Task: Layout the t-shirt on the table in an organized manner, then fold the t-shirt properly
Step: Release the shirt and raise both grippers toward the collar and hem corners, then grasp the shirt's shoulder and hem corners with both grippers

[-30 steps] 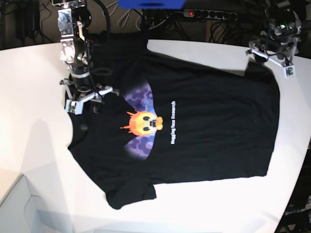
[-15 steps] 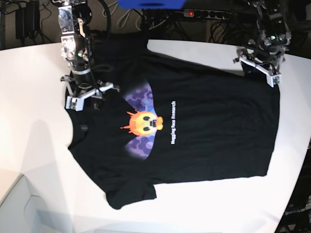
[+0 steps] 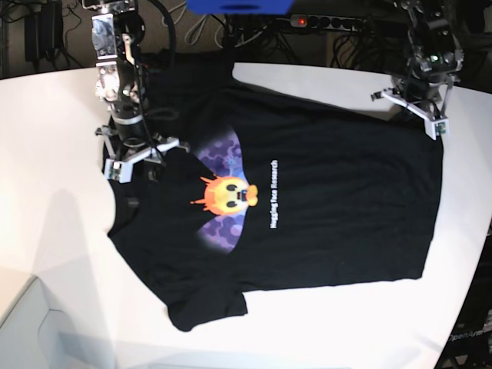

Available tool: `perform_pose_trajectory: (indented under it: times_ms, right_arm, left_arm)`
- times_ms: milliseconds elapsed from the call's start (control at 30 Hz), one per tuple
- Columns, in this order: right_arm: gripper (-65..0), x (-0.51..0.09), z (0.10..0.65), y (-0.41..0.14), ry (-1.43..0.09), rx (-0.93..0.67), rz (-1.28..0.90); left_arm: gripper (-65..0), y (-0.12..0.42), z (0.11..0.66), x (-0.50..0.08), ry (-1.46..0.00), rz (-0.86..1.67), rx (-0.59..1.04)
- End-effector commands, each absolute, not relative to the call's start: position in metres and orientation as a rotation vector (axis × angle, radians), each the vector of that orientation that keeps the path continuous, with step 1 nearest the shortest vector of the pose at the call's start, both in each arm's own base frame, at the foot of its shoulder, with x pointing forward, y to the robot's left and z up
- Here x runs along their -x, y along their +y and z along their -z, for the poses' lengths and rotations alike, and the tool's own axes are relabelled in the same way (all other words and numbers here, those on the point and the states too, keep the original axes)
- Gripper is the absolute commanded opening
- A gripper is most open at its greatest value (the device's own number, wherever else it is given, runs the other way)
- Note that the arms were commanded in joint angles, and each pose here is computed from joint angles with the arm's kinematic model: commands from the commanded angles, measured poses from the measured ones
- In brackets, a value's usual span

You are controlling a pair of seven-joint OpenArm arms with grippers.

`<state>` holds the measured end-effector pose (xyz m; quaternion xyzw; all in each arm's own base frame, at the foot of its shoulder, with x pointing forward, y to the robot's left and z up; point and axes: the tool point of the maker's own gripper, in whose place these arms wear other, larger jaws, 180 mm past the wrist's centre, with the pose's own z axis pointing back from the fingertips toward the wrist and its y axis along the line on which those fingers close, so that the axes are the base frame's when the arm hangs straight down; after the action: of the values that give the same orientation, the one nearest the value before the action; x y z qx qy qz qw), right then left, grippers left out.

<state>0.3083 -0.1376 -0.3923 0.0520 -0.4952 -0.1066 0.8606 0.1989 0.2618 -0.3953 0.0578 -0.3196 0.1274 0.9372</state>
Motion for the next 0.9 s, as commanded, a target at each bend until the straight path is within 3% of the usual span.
perform_pose_trajectory:
  times_ms: [0,300,633,867]
  right_arm:
    - [-43.2,-0.316,0.379,-0.139,-1.09,-0.109,0.224]
    - [-43.2,-0.323,0.377,-0.14,-1.1,-0.107,0.222]
    - [-43.2,-0.321,0.417,-0.144,-0.999,-0.086,0.233]
    - [-43.2,-0.322,0.418,-0.136,-0.998,-0.101,0.235]
  left_arm:
    - [-65.0,0.267,0.383,-0.202,-0.688,-0.245,-0.143]
    - [-64.9,0.274,0.367,-0.185,-0.688,-0.176,-0.195]
    - [-64.9,0.34,0.35,-0.146,-0.637,-0.22,-0.366]
    - [-64.6,0.347,0.348,-0.14,-0.63,-0.233,-0.384]
